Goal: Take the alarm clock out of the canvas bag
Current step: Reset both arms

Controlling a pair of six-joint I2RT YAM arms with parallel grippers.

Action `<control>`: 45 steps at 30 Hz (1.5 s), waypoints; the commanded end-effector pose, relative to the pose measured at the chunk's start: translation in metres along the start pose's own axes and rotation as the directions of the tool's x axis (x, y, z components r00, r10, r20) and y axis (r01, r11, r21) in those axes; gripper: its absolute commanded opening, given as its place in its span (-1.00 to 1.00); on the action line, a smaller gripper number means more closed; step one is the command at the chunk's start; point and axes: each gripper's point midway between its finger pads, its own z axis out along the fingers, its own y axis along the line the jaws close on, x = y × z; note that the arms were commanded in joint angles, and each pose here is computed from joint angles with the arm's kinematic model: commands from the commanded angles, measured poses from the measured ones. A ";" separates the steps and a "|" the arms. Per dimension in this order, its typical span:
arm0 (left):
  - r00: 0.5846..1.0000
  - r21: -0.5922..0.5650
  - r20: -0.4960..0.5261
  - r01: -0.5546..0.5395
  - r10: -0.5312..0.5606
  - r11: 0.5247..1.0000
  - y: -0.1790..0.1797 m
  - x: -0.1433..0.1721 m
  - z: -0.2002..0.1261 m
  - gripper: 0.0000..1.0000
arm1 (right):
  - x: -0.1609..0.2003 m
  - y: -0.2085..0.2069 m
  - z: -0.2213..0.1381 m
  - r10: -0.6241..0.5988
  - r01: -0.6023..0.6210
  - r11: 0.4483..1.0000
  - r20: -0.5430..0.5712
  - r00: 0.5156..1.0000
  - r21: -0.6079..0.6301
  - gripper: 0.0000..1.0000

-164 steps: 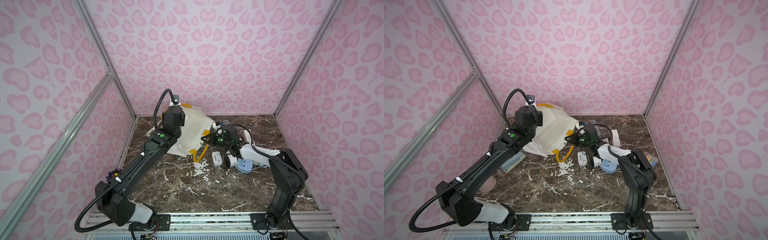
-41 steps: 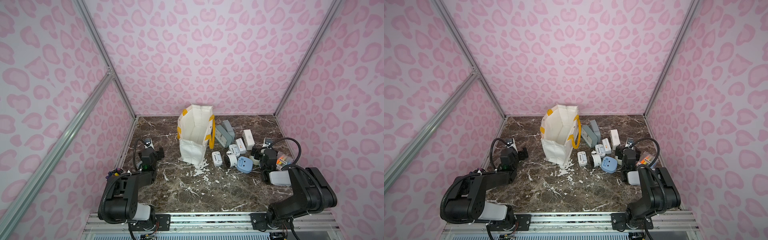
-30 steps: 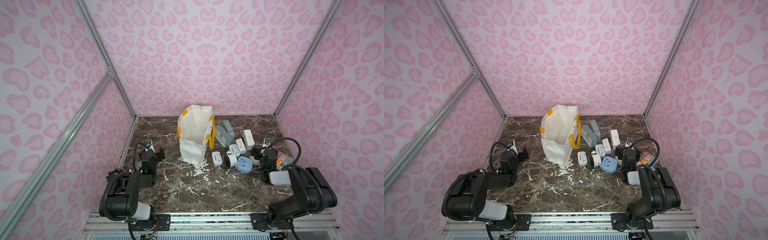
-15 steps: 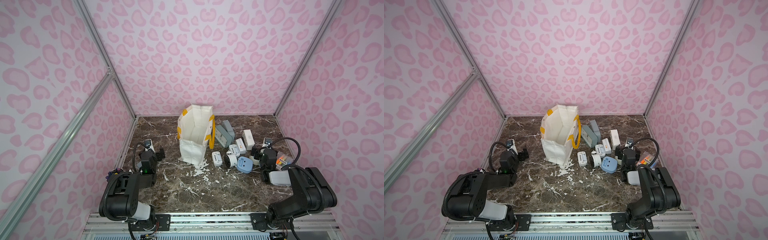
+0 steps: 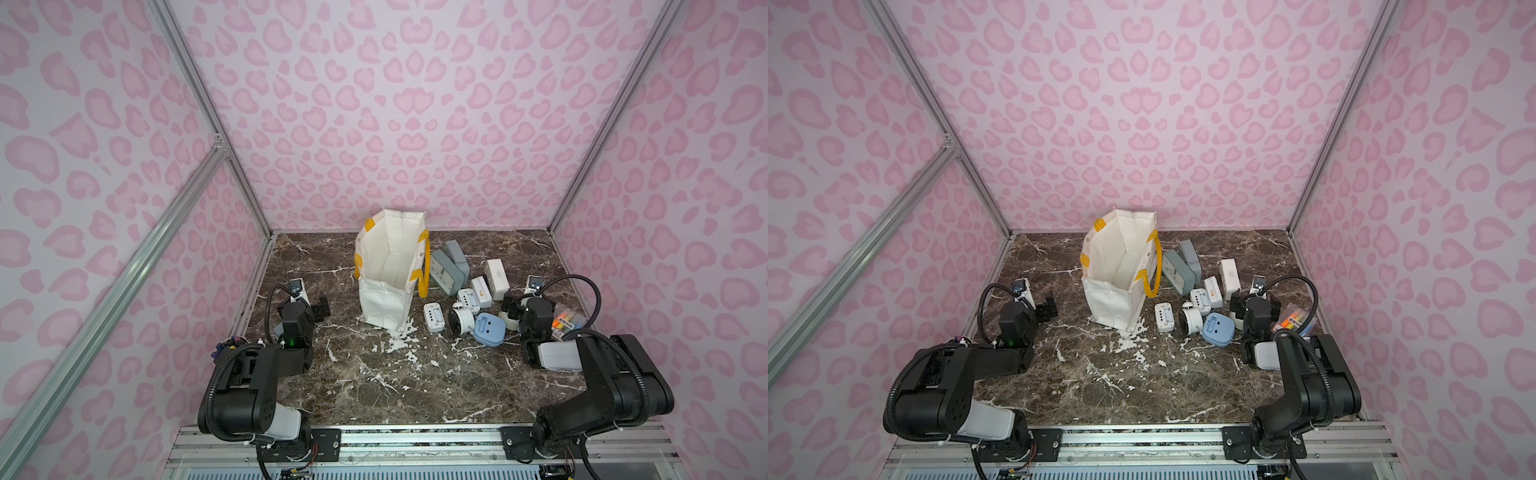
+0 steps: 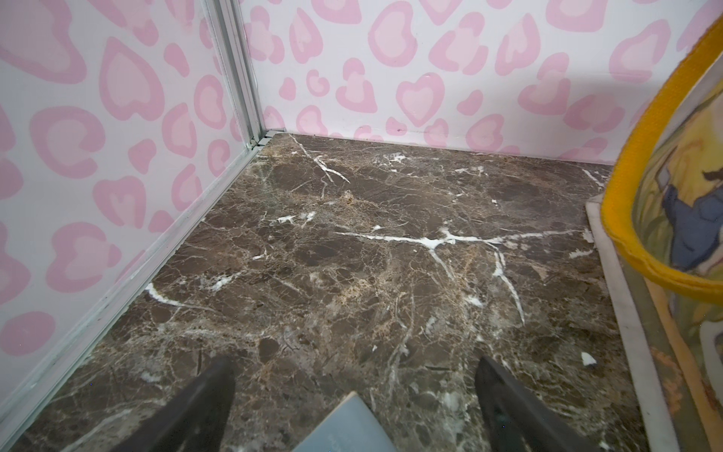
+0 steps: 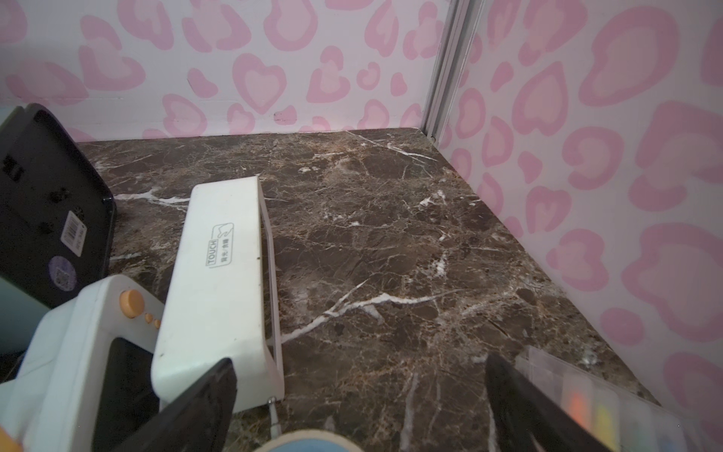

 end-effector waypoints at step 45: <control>0.999 0.005 0.044 0.000 0.000 1.000 -0.001 -0.012 0.001 0.94 | -0.002 0.017 0.003 -0.019 0.019 0.991 -0.003 1.000 -0.129 0.97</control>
